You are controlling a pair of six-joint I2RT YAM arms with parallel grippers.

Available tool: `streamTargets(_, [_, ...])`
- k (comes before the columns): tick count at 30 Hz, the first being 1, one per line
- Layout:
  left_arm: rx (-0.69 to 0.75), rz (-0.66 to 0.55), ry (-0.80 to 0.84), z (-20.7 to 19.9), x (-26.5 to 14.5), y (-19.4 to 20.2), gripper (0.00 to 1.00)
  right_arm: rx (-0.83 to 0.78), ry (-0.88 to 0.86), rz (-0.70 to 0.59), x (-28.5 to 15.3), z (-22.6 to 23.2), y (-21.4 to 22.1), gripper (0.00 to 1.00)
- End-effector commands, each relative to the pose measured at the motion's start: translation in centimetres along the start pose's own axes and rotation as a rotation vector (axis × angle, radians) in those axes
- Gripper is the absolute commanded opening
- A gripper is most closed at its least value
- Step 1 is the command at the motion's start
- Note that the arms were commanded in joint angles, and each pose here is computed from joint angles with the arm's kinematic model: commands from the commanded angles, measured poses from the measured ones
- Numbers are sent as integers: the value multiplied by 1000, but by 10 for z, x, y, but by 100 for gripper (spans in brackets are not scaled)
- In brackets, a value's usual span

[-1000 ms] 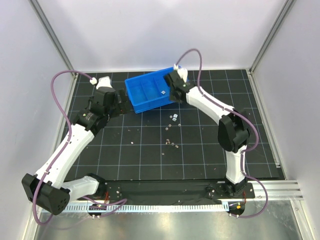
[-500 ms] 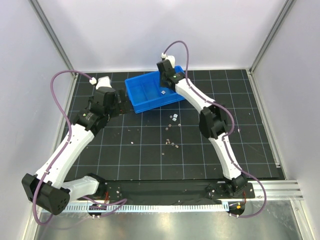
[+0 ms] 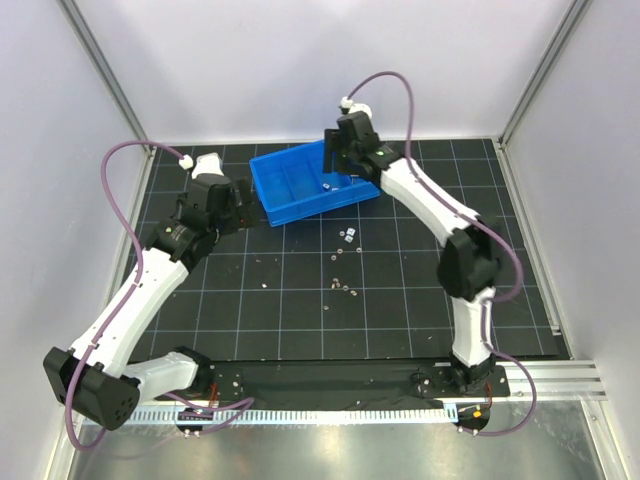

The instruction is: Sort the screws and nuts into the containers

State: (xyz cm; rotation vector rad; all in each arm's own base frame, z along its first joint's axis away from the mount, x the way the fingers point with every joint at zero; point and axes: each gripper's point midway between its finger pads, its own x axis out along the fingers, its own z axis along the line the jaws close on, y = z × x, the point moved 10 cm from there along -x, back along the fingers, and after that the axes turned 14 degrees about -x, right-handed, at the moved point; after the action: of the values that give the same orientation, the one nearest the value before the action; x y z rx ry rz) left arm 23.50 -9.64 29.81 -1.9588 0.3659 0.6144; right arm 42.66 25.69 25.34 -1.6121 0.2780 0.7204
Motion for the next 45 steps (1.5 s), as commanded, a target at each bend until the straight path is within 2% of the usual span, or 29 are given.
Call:
streamTargets(1, [-4, -41, 42, -3, -13, -11, 100, 32, -37, -42, -41, -2, 7, 69])
streamTargets(3, [-2, -34, 46, -4, -12, -10, 100, 3, -49, -24, -44, -4, 24, 69])
streamTargets(4, [-3, -35, 47, -4, -12, -10, 100, -16, -41, 17, -43, -7, 44, 69])
streamTargets(10, [-4, -33, 52, -4, -13, -10, 100, -63, -5, 173, -39, -15, 96, 67])
streamTargets(18, [-4, -25, 49, -4, -11, -9, 100, -42, 89, 267, -24, -2, 126, 66])
streamTargets(25, [-3, -32, 49, -4, -11, -10, 100, -102, 113, 291, 5, 7, 133, 63])
streamTargets(28, [-1, -31, 42, -4, -11, -9, 100, -80, 149, 324, 9, 7, 141, 62])
streamTargets(36, [1, -33, 41, -4, -10, -9, 100, 14, 243, 259, 12, 2, 148, 59])
streamTargets(45, [1, -33, 38, -4, -10, -10, 100, 70, 237, 247, 27, 6, 159, 54])
